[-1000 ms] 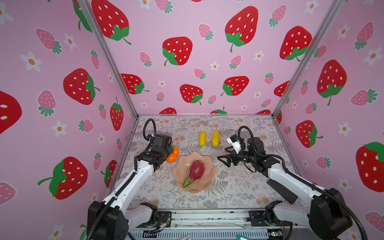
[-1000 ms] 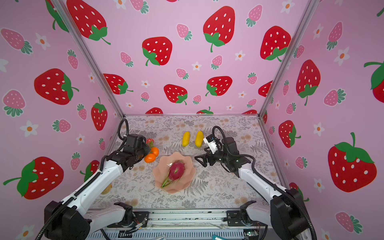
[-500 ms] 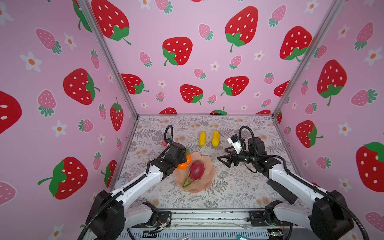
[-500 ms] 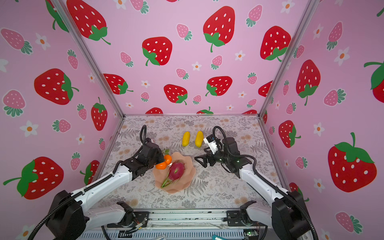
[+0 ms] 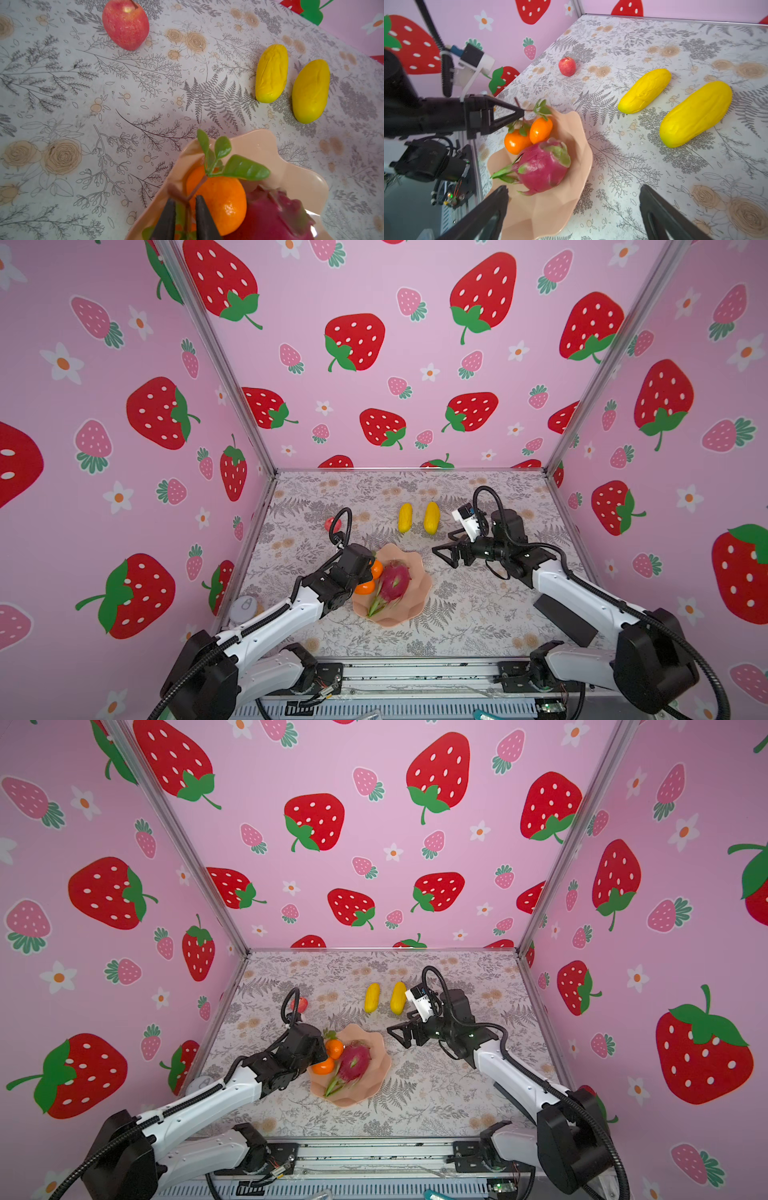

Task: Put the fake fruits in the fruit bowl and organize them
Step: 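Lower the tangerines into the bowl while the right gripper reaches for a yellow fruit, then grasp the yellow fruit with the right gripper and carry it toward the bowl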

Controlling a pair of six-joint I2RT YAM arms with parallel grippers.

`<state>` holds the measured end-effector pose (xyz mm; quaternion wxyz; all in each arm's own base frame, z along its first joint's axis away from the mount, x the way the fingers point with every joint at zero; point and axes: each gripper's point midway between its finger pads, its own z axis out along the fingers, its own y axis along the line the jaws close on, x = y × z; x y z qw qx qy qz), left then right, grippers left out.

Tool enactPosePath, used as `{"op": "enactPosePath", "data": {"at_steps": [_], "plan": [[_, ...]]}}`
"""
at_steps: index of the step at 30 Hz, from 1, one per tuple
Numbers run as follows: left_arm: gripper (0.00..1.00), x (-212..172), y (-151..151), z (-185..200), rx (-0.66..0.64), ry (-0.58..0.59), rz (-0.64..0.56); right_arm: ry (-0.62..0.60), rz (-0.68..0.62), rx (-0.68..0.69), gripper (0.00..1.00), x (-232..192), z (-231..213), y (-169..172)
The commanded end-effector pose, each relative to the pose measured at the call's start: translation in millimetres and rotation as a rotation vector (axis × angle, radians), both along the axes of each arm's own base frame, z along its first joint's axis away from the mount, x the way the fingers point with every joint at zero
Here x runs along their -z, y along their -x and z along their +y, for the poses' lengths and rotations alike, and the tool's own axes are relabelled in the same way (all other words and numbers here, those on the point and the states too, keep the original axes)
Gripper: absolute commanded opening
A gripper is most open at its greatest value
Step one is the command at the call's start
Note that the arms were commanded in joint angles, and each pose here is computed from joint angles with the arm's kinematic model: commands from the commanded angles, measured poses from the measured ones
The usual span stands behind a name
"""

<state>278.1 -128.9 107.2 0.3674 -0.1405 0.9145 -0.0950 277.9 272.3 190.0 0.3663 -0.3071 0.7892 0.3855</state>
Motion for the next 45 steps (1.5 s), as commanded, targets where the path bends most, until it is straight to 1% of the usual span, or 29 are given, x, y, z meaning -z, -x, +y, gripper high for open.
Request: {"op": "enactPosePath", "data": {"at_steps": [1, 4, 7, 8, 10, 12, 13, 14, 17, 20, 23, 28, 30, 33, 35, 39, 42, 44, 45], "plan": [[0.29, -8, -4, -1, 0.015, -0.039, -0.013, 0.027, 0.076, 0.210, 0.99, 8, -13, -44], [0.34, -16, -5, -1, 0.038, -0.060, -0.024, 0.048, 0.098, 0.339, 0.99, 17, -22, -83], [0.40, -31, -5, 5, 0.035, -0.090, -0.053, 0.073, 0.118, 0.393, 0.99, 26, -20, -118], [0.43, -37, -5, 4, 0.058, -0.102, -0.065, 0.093, 0.128, 0.397, 0.99, 32, -16, -128], [0.52, -54, -3, -8, 0.192, -0.118, -0.106, 0.118, 0.146, 0.404, 0.99, 44, -10, -145], [0.68, -73, 6, -27, 0.362, -0.100, -0.159, 0.137, 0.163, 0.415, 0.96, 58, -4, -160], [0.81, -81, 10, -34, 0.422, -0.089, -0.186, 0.150, 0.165, 0.422, 0.95, 64, -2, -167], [1.00, -90, 14, -39, 0.475, -0.075, -0.212, 0.163, 0.171, 0.426, 0.93, 72, 1, -174], [0.99, -110, 22, -44, 0.559, -0.085, -0.241, 0.209, 0.198, 0.421, 0.89, 91, 11, -186], [0.99, -120, 27, -47, 0.605, -0.110, -0.224, 0.268, 0.202, 0.425, 0.89, 107, 22, -185], [0.99, -124, 26, -47, 0.609, -0.105, -0.235, 0.319, 0.226, 0.451, 0.89, 125, 25, -184], [0.99, -128, 25, -50, 0.601, -0.076, -0.278, 0.361, 0.253, 0.469, 0.83, 144, 23, -184], [0.99, -127, 24, -51, 0.600, -0.067, -0.277, 0.364, 0.253, 0.469, 0.79, 147, 23, -184], [0.99, -122, 22, -51, 0.587, -0.070, -0.270, 0.376, 0.254, 0.470, 0.69, 151, 22, -184], [0.99, -123, 22, -50, 0.580, -0.071, -0.271, 0.382, 0.258, 0.465, 0.68, 154, 22, -184], [0.99, -124, 21, -46, 0.565, -0.079, -0.276, 0.363, 0.228, 0.425, 0.60, 146, 26, -181], [0.99, -125, 22, -43, 0.552, -0.084, -0.282, 0.326, 0.154, 0.392, 0.58, 122, 26, -175], [0.99, -124, 23, -40, 0.544, -0.094, -0.280, 0.309, 0.116, 0.367, 0.53, 106, 25, -168], [0.99, -123, 24, -38, 0.542, -0.101, -0.277, 0.303, 0.103, 0.360, 0.53, 99, 23, -164]]}}
